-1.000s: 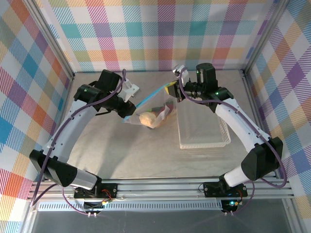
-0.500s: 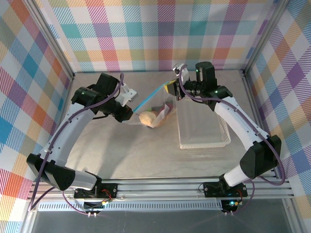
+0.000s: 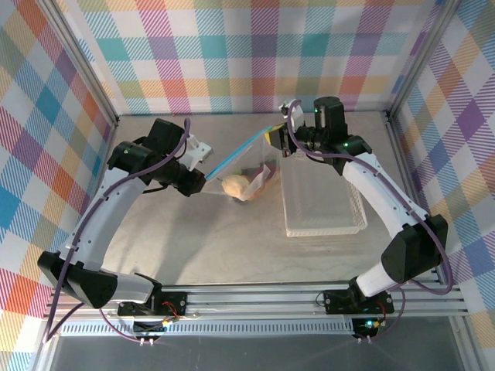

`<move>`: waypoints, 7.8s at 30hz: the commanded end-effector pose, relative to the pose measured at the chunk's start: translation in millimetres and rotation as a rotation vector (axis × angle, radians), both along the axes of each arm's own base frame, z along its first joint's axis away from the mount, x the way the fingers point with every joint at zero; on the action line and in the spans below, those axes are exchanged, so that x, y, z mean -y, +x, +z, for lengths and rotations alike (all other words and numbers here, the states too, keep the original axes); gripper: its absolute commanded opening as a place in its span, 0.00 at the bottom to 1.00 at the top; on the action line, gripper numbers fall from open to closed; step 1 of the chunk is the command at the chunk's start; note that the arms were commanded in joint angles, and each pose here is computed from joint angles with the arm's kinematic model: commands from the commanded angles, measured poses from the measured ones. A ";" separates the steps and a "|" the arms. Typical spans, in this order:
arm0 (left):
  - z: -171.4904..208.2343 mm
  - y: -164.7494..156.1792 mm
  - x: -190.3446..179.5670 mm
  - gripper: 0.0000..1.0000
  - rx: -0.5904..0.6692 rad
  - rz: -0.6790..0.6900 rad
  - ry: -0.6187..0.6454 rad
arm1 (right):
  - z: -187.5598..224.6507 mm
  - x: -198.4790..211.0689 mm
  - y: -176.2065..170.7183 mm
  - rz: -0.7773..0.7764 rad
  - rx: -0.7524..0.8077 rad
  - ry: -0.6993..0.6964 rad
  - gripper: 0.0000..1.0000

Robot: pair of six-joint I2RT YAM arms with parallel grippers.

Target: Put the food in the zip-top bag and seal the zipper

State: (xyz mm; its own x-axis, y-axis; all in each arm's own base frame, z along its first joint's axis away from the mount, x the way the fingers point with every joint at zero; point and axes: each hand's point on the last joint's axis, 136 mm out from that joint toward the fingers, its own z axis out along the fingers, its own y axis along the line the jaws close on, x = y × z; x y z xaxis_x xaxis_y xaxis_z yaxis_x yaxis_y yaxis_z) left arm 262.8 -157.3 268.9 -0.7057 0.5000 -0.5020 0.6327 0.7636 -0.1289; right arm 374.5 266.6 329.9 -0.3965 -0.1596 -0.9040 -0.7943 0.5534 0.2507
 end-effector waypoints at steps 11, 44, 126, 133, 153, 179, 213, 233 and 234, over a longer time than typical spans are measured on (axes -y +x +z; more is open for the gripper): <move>11.6 31.2 -40.4 0.00 0.133 0.356 0.053 | 25.4 2.9 9.2 0.001 0.036 0.057 0.00; -14.9 74.4 -53.9 0.00 0.204 0.569 0.012 | -89.6 -2.0 -58.6 0.010 -0.459 -0.238 0.00; -41.4 61.8 -140.3 1.00 0.628 0.884 -0.066 | -97.2 225.1 -63.3 -0.934 -0.040 -0.163 0.84; -88.8 76.8 -165.1 1.00 0.732 1.031 -0.035 | -127.1 232.9 -55.7 -0.963 -0.117 -0.155 0.85; -166.7 130.0 -165.6 1.00 0.759 0.959 0.053 | -149.2 253.7 -40.6 -1.029 -0.098 -0.175 0.87; -182.0 131.4 -164.4 1.00 0.729 0.918 -0.037 | -232.3 263.2 28.5 -0.982 0.025 -0.198 0.86; -181.5 131.1 -164.7 1.00 0.732 0.917 -0.036 | -239.0 241.7 23.4 -0.836 0.065 -0.157 0.99; -182.0 131.5 -164.6 1.00 0.729 0.918 -0.035 | -238.6 242.1 23.5 -0.838 0.066 -0.157 0.99; -182.1 131.4 -164.7 1.00 0.729 0.918 -0.036 | -238.7 241.8 23.4 -0.837 0.065 -0.156 0.99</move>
